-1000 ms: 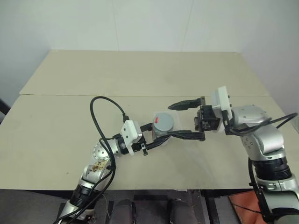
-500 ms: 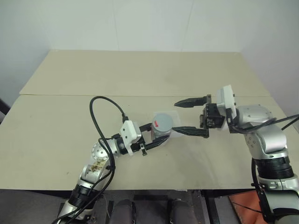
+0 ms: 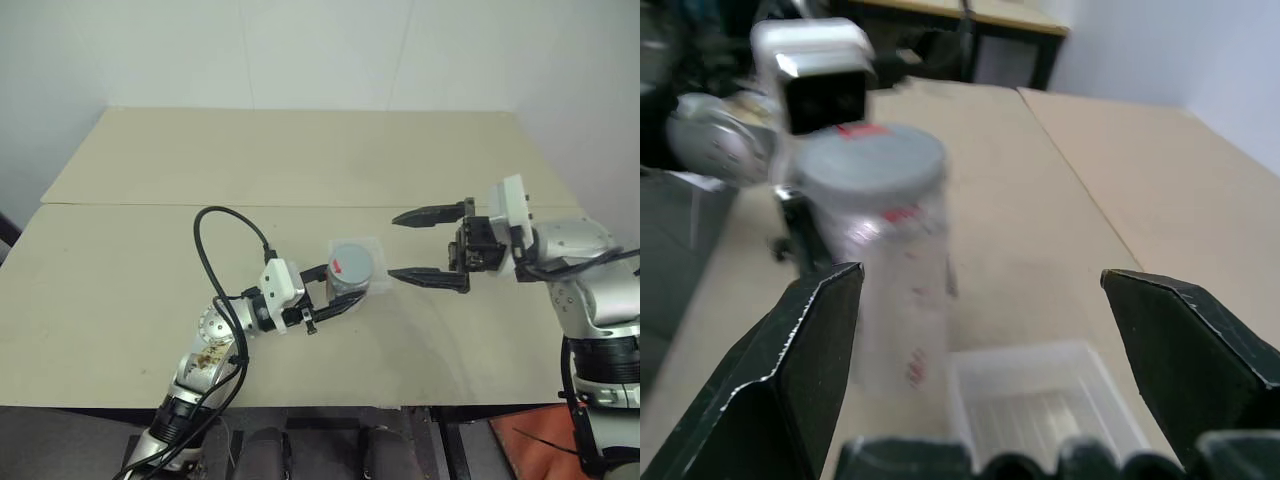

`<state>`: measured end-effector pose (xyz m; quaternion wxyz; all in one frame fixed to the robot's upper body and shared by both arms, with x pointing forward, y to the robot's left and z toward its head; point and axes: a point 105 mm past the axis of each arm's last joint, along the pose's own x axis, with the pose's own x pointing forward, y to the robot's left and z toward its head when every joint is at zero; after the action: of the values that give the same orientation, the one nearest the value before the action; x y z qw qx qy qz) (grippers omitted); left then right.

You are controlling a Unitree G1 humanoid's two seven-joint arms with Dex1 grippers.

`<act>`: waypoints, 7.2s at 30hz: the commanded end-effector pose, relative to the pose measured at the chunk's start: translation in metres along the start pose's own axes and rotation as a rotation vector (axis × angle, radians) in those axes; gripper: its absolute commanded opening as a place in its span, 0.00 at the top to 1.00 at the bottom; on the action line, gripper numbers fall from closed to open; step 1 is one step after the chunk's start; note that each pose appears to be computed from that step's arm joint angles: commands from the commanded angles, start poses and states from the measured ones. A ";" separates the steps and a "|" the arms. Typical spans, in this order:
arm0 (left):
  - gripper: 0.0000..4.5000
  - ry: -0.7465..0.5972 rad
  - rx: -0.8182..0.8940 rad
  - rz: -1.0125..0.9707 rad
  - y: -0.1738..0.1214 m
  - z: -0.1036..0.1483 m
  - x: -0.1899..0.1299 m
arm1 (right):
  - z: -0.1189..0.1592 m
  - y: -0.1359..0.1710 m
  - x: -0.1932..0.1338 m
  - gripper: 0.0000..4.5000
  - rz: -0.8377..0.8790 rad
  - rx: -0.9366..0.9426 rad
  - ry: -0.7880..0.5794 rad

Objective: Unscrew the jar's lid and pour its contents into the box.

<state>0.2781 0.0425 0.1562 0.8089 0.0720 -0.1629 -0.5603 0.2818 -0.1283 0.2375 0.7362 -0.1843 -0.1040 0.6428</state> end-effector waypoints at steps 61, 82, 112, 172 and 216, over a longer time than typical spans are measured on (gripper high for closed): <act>0.56 -0.022 0.031 -0.017 0.000 0.006 0.001 | 0.012 0.021 0.036 0.01 0.032 0.018 -0.111; 0.56 -0.033 0.041 -0.025 -0.001 0.007 0.004 | 0.009 0.015 0.046 0.28 0.037 0.065 -0.104; 0.56 -0.002 0.032 0.021 0.002 0.005 -0.001 | 0.018 -0.014 0.027 0.37 -0.244 0.214 -0.307; 0.56 0.359 1.227 0.049 0.135 -0.002 0.062 | -0.044 0.036 -0.065 0.01 -0.771 0.273 0.362; 0.56 0.300 1.038 0.353 0.162 0.009 0.068 | -0.037 0.042 -0.061 0.01 -0.775 0.287 0.309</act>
<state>0.4381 0.0352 0.2108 0.6775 0.6108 -0.3343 -0.2370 0.2506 -0.1903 0.1825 0.9479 -0.1099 0.0597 0.2929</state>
